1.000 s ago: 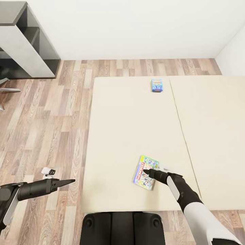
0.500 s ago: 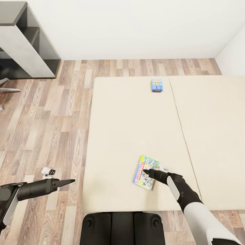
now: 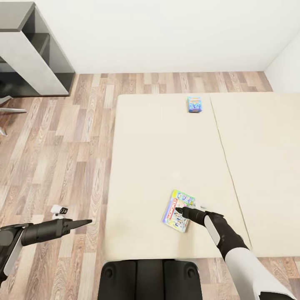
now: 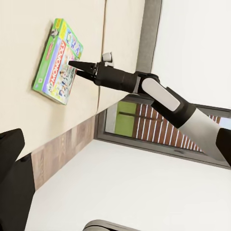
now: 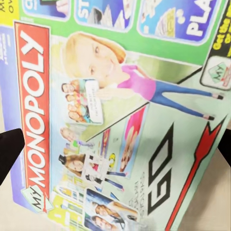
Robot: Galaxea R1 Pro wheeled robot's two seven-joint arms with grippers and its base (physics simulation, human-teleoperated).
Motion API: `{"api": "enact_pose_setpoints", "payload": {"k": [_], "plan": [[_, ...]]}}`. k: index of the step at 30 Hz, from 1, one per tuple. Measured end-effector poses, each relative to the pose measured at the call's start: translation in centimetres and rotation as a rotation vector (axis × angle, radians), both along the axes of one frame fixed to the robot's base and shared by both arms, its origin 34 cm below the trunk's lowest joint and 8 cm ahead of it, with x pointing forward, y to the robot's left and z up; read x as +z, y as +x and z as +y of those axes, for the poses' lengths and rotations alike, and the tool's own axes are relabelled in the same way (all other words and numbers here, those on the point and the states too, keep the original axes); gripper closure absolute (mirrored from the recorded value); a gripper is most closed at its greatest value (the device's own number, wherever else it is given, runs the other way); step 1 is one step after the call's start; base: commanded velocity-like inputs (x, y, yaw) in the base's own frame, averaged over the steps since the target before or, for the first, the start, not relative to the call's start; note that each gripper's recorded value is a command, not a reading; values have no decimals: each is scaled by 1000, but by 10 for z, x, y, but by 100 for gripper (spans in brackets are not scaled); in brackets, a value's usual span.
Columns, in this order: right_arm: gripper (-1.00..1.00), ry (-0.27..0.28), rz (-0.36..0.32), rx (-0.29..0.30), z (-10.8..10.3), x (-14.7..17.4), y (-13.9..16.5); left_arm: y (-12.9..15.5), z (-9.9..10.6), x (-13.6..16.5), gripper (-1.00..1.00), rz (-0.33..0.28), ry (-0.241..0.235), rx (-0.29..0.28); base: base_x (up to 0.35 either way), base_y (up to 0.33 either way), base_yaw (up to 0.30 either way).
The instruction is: Put all the toys in the child's room - the three board games (two on the bed and one on the table), the two jigsaw puzzles on the table, and the tennis ball on the table - inside the toy box on the table in the child's room.
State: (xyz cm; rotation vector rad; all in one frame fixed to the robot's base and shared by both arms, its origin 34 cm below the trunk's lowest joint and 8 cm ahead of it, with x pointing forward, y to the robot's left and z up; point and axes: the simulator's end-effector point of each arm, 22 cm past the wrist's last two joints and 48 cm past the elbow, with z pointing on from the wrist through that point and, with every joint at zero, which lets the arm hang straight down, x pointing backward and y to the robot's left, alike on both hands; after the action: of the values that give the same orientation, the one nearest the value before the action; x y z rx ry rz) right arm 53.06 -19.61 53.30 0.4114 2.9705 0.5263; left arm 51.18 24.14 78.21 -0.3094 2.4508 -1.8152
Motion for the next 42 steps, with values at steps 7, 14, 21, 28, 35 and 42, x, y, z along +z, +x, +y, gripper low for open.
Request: {"api": "enact_pose_setpoints", "payload": {"k": [7,14,21,28,35,42], "plan": [[-100,1,0,0,0,0,0,0,0,0,-100,0,0,0,0,105,0],[-100,1,0,0,0,0,0,0,0,0,-100,0,0,0,0,93,0],[-100,0,0,0,0,0,0,0,0,0,-100,0,0,0,0,161,0],[-100,0,0,1,0,0,0,0,0,0,-100,0,0,0,0,158,0],[-100,1,0,0,0,0,0,0,0,0,-100,0,0,0,0,66,0],[-100,1,0,0,0,0,0,0,0,0,-100,0,0,0,0,57,0]]}}
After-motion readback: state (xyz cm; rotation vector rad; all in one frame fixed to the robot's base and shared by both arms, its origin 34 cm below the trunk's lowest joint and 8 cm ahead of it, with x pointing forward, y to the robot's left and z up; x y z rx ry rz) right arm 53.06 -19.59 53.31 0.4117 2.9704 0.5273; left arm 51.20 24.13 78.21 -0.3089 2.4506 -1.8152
